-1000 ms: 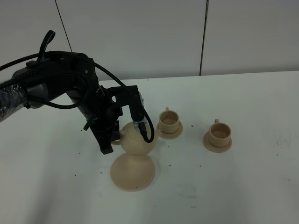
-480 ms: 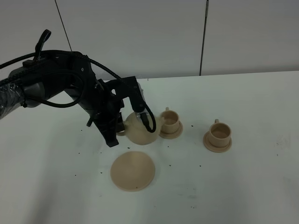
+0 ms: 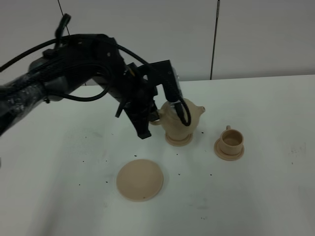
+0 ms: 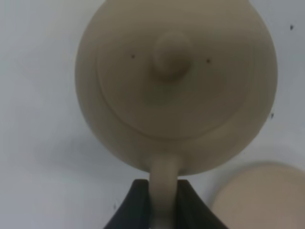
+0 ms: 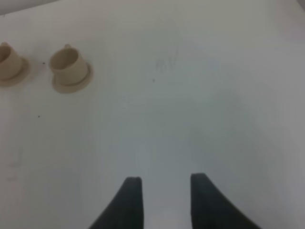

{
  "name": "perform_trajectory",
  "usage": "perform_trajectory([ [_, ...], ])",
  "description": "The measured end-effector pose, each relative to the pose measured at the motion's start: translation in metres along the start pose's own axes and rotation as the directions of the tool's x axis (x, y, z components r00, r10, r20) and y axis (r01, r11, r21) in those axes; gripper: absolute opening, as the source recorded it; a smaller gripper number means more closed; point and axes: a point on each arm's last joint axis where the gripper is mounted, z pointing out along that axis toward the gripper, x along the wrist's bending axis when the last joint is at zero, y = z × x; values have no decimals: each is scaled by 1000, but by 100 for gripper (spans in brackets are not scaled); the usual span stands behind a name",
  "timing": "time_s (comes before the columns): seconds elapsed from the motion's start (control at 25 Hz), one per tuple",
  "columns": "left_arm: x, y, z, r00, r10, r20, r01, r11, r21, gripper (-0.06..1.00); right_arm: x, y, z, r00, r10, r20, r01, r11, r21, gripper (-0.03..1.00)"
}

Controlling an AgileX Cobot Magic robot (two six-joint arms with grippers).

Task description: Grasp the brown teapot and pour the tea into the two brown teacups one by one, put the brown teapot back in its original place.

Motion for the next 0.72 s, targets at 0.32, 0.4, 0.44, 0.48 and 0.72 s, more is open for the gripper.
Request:
perform_trajectory([
  [0.32, 8, 23, 33, 999, 41, 24, -41, 999, -1, 17, 0, 0, 0, 1000, 0, 1, 0, 1000, 0, 24],
  [0.4, 10, 28, 37, 998, 56, 13, -56, 998, 0, 17, 0, 0, 0, 1000, 0, 0, 0, 1000, 0, 24],
  [0.44, 10, 29, 38, 998, 67, 6, -67, 998, 4, 17, 0, 0, 0, 1000, 0, 0, 0, 1000, 0, 24],
  [0.48, 9, 30, 40, 996, 84, 4, -84, 996, 12, 17, 0, 0, 0, 1000, 0, 0, 0, 1000, 0, 24],
  [0.72, 9, 37, 44, 988, 146, -50, -145, 989, 23, 17, 0, 0, 0, 1000, 0, 0, 0, 1000, 0, 24],
])
